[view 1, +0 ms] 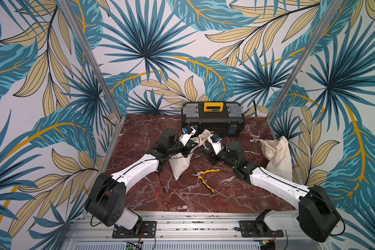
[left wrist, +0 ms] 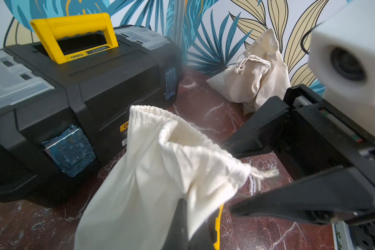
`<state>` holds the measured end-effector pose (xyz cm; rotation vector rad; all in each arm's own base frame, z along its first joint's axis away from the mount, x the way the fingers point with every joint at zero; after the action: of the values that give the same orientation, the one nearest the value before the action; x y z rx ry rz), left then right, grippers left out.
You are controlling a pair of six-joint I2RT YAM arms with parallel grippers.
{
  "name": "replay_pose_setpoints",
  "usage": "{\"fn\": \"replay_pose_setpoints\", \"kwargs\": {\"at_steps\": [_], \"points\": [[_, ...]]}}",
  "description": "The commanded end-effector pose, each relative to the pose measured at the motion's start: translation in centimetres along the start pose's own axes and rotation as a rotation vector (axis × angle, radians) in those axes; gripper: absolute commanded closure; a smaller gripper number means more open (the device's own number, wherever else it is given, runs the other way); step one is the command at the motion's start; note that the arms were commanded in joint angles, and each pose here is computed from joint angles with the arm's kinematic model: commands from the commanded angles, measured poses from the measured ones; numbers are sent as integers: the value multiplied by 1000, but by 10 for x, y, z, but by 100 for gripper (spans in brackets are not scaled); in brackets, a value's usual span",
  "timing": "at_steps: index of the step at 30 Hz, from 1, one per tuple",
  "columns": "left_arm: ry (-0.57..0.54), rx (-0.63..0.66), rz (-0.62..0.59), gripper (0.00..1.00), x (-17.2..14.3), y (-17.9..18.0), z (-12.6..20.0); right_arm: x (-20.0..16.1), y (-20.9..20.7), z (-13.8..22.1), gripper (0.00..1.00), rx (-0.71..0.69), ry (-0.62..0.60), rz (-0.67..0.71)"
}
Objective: Close the soil bag
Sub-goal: Frap the soil bag at the center of the board.
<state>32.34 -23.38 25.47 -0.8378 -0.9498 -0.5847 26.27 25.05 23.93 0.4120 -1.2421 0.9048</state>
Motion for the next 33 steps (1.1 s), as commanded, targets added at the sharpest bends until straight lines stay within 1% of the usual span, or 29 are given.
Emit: {"fn": "replay_pose_setpoints", "kwargs": {"at_steps": [1, 3, 4, 6, 7, 8, 10, 12, 13, 15, 16, 17, 19, 23, 25, 28, 33], "points": [[-44, 7, -14, 100, 5, -1, -2, 25, -9, 11, 62, -77, -100, 0], [-41, 19, -14, 100, 4, 1, -3, 28, -10, 15, 69, -82, -107, 9], [-39, 19, -13, 100, 3, 1, -4, 30, -10, 16, 73, -80, -110, 17], [-36, 15, -10, 100, 3, 0, -7, 31, -10, 17, 88, -78, -104, 27], [-37, 16, -8, 99, 2, 0, -8, 30, -10, 16, 95, -80, -93, 29], [-36, 19, -5, 95, 2, 0, -9, 30, -12, 17, 100, -89, -84, 34], [-42, 41, -2, 85, 2, 2, -9, 29, -15, 20, 100, -123, -68, 40], [-51, 65, -15, 76, 3, 3, -7, 36, -23, 31, 100, -197, -80, 48], [-64, 71, -35, 67, 5, 0, -5, 41, -26, 37, 100, -226, -94, 62], [-102, 80, -106, 52, 11, -10, 1, 57, -29, 48, 100, -245, -135, 85], [-123, 85, -164, 43, 16, -19, 4, 66, -30, 51, 100, -243, -146, 99], [-141, 85, -205, 39, 21, -26, 7, 74, -32, 52, 100, -243, -154, 106], [-176, 65, -267, 34, 30, -39, 10, 82, -32, 53, 100, -228, -143, 115], [-242, 20, -324, 33, 45, -48, 5, 100, -33, 61, 100, -219, -206, 120], [-281, -7, -342, 34, 53, -53, 3, 104, -34, 62, 100, -221, -210, 117], [-320, -59, -366, 43, 62, -60, 0, 107, -34, 59, 100, -207, -201, 112], [-321, -83, -392, 52, 76, -60, -19, 112, -32, 57, 100, -181, -214, 110]]}}
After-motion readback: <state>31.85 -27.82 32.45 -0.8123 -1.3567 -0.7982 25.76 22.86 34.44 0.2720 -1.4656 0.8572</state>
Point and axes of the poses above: each gripper's point midway between its finger pads, its own z axis back along the fingers, its own y axis along the line the jaws close on, x = y × z, the point moved 7 cm from there along z, back along the fingers, and after that the axes turned 12 degrees about z, right-handed, at the moved point
